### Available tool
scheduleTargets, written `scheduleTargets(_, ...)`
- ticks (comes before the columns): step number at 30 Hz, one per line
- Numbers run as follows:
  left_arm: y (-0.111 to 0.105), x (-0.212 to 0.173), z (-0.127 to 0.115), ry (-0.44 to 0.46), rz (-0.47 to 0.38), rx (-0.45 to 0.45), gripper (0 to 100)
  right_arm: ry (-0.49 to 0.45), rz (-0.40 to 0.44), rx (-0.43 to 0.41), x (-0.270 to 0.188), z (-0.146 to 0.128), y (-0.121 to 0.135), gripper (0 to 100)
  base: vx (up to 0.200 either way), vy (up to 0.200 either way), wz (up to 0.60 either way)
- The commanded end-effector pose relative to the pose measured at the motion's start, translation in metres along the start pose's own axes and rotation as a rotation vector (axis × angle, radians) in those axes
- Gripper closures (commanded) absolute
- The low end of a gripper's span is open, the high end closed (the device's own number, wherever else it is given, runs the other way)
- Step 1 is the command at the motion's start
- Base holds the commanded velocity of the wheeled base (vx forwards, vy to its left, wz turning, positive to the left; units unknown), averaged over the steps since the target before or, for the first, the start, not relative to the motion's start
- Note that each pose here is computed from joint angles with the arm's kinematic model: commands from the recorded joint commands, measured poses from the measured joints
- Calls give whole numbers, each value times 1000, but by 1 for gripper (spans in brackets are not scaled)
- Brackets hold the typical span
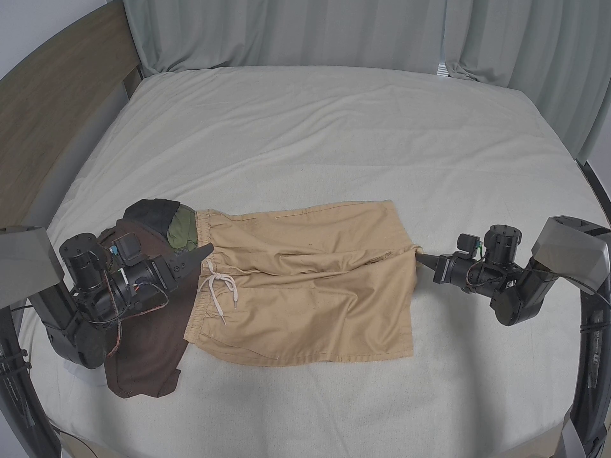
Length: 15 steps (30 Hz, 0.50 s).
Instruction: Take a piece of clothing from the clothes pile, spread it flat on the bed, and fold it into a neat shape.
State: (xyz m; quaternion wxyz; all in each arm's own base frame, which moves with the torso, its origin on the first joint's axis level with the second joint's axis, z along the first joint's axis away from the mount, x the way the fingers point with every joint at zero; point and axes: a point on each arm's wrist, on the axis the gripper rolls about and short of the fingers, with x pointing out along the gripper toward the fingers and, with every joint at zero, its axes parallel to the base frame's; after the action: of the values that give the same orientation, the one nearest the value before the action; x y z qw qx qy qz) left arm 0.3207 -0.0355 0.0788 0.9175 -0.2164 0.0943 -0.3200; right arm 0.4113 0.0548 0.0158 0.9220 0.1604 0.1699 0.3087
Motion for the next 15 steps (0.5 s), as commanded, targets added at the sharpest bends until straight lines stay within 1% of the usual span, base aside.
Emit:
scheduleTargets(1, 0, 0, -1, 4, 0, -2, 0, 22, -1, -7, -9, -10, 5, 100, 0, 0, 0)
scheduleTargets(3, 0, 0, -2, 5, 0, -3, 0, 24, 2, -10, -11, -12, 7, 100, 0, 0, 0)
scheduleTargets(4, 0, 0, -2, 5, 0, -3, 0, 24, 2, -10, -11, -13, 7, 0, 0, 0, 0)
scheduleTargets(8, -1, 0, -1, 4, 0, -2, 0, -10, 9, -32, -13, -12, 10, 0, 0, 0, 0)
scheduleTargets(11, 0, 0, -1, 4, 0, -2, 0, -5, 4, -28, -23, -18, 12, 0, 0, 0, 0)
scheduleTargets(15, 0, 0, -1, 4, 0, -2, 0, -6, -5, -26, -48, -23, 24, 0, 0, 0, 0)
